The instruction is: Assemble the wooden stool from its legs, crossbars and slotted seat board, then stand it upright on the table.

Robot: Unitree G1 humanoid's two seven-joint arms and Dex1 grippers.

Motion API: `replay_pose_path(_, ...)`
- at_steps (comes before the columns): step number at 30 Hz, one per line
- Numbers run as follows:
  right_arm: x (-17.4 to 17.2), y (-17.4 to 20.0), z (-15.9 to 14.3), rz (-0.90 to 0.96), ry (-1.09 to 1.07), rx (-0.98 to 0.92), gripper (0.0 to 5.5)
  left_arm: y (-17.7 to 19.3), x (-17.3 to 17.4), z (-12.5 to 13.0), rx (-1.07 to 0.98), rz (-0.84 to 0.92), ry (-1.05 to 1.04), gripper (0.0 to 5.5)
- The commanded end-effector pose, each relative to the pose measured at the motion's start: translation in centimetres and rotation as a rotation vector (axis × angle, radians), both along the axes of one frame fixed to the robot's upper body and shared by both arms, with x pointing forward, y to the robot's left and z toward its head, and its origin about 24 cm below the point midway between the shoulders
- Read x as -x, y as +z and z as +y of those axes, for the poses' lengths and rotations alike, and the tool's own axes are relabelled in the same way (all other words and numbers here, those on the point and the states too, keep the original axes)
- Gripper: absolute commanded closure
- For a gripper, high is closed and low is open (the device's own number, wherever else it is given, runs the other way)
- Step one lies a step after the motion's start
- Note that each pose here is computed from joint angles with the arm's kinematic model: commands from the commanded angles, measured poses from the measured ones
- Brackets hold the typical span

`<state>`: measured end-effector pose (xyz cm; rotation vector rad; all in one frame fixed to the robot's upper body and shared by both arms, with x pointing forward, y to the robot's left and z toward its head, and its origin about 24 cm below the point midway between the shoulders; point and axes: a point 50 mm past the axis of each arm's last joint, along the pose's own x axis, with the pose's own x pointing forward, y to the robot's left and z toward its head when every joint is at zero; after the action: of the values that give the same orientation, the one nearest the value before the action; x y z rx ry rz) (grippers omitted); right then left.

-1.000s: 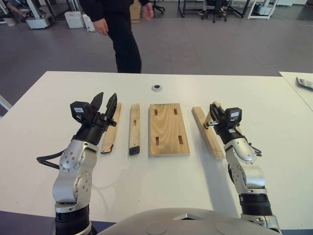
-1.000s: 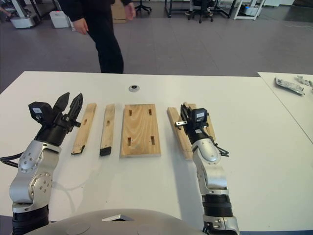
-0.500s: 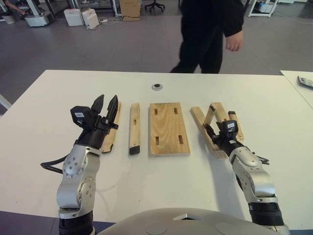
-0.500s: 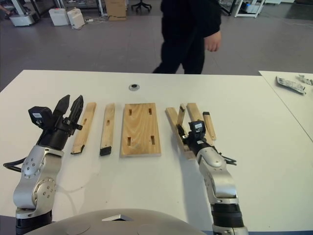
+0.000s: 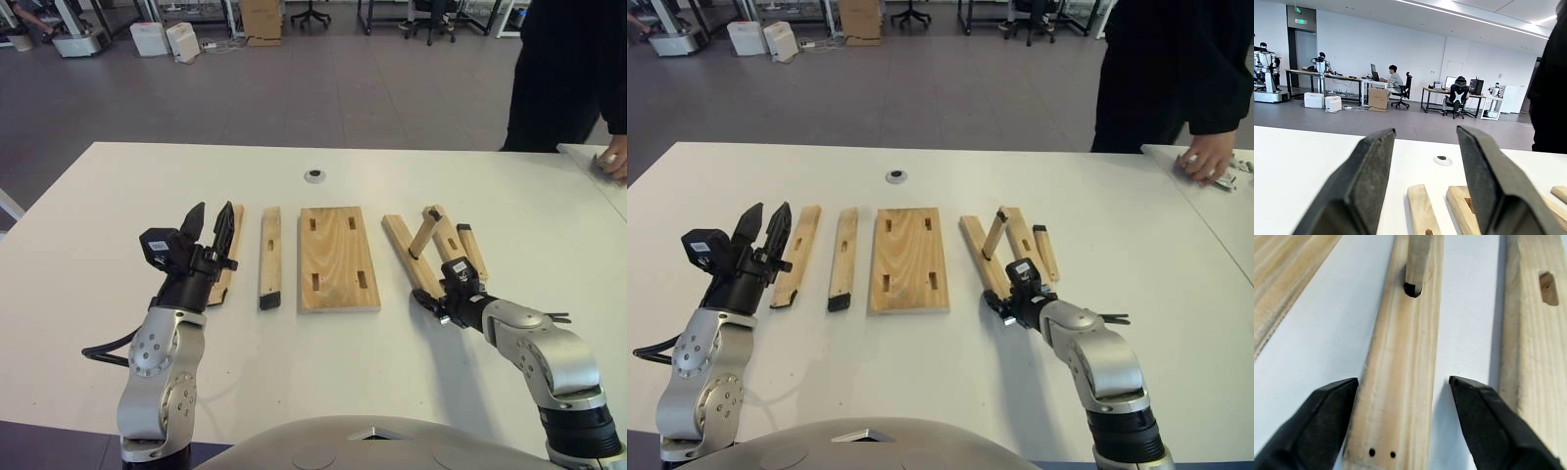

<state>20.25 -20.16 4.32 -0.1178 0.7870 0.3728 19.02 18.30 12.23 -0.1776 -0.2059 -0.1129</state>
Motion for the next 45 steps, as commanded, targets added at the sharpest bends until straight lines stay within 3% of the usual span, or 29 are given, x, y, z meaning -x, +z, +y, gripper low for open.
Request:
replay_pose_path(1, 0.9, -1.9, -1.0, 0.129, -0.012, 0.020, 2.62, 0.2, 0.1, 0.2, -0.017, -0.014, 0.018, 3.20)
replay_pose_path(6, -2.7, 1.1, -2.0, -0.032, -0.024, -0.069, 3.42, 0.8, -0.5, 0.9, -0.025, -0.024, -0.046, 3.20)
replay_pose_path(11, -6.5, 7.2, -2.1, -0.213, 0.074, -0.296, 3.43, 4.4, -2.9, 3.0, -0.019, -0.134, -0.237, 3.20)
replay_pose_path(15, -8.6, 13.9, 0.7, -0.380, 0.320, -0.590, 3.43, 8.1, -5.2, 2.4, 0.071, -0.198, -0.534, 2.76)
replay_pose_path(19, -8.1, 17.9, 4.4, -0.385, 0.617, -0.879, 3.43, 10.9, -7.1, 1.2, 0.212, -0.192, -0.751, 2.07)
replay_pose_path(23, -7.4, 18.8, 5.8, -0.338, 0.736, -0.996, 3.43, 12.4, -7.9, -0.1, 0.366, -0.192, -0.895, 1.92)
replay_pose_path(28, -6.8, 18.8, 6.3, -0.288, 0.794, -1.076, 3.43, 13.7, -8.0, 0.5, 0.526, -0.217, -0.973, 1.92)
replay_pose_path(38, -5.9, 18.2, 7.7, -0.176, 0.858, -1.195, 3.43, 12.9, -6.9, -0.1, 0.603, -0.153, -1.140, 1.92)
replay_pose_path(45, -5.7, 17.2, 8.4, -0.108, 0.855, -1.186, 3.43, 13.3, -6.8, -0.8, 0.626, -0.155, -1.124, 3.14)
